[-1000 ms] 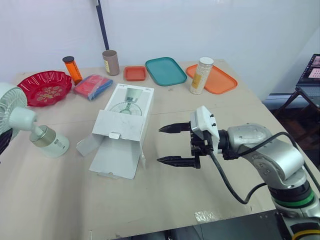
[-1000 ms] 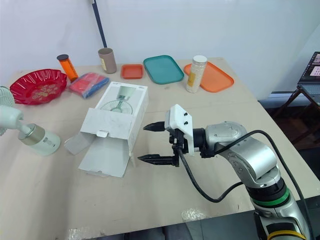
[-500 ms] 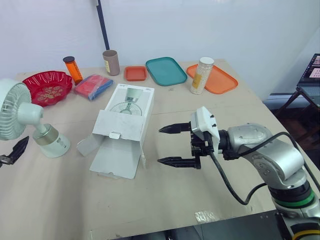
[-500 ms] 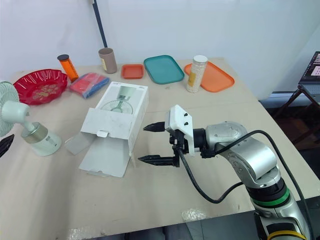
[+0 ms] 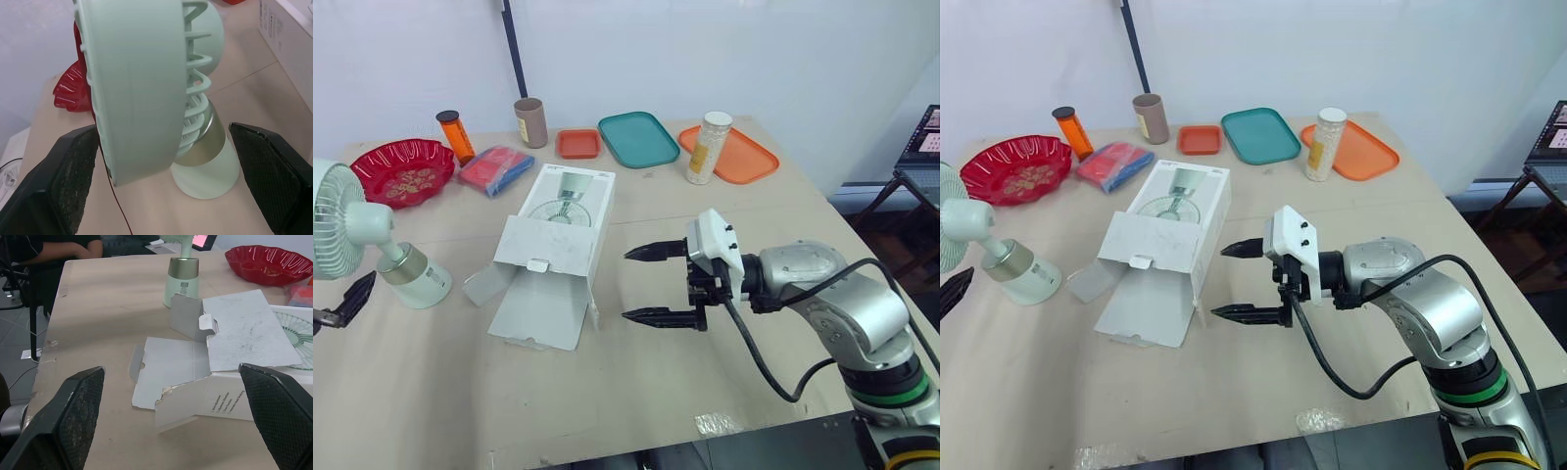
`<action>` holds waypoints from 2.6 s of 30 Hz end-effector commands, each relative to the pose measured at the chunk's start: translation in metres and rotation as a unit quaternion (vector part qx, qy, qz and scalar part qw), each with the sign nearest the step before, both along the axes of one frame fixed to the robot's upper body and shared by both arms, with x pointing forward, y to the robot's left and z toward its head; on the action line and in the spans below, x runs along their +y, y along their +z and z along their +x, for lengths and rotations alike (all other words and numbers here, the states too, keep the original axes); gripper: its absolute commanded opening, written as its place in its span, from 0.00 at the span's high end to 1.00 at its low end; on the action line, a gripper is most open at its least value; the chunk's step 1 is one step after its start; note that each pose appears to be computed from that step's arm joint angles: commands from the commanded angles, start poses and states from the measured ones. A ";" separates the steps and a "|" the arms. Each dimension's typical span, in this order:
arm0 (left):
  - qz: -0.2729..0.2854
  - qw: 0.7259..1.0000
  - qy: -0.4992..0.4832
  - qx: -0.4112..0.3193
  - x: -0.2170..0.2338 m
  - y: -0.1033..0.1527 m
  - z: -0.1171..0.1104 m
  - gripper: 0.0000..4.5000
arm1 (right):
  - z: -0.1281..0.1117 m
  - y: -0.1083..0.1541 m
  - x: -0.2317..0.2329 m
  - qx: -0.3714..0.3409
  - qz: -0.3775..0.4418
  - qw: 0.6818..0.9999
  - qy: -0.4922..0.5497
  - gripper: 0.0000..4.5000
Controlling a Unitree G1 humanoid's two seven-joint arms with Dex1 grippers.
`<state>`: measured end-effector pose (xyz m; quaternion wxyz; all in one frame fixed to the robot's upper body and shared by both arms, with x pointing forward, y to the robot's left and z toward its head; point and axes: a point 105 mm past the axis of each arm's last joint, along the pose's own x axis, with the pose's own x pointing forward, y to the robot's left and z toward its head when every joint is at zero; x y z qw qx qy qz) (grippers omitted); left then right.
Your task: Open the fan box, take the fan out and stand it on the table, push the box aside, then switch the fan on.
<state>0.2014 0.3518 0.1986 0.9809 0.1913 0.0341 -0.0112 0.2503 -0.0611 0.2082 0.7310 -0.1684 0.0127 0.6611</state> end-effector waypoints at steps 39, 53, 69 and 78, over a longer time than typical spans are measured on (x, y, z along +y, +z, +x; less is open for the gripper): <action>-0.034 0.959 -0.250 0.130 -0.069 -0.022 -0.055 0.01 | -0.014 -0.007 0.000 -0.074 -0.038 0.996 0.031 0.00; 0.006 0.898 -0.414 0.146 -0.108 -0.018 -0.050 0.01 | -0.017 -0.058 -0.020 -0.142 -0.134 0.981 0.003 0.00; 0.005 0.820 -0.560 0.120 -0.149 0.010 -0.058 0.01 | 0.000 -0.069 0.008 0.016 0.022 0.982 -0.188 0.00; 0.026 0.807 -0.586 0.072 -0.159 0.018 -0.054 0.01 | 0.007 -0.066 0.036 0.057 0.070 0.972 -0.219 0.00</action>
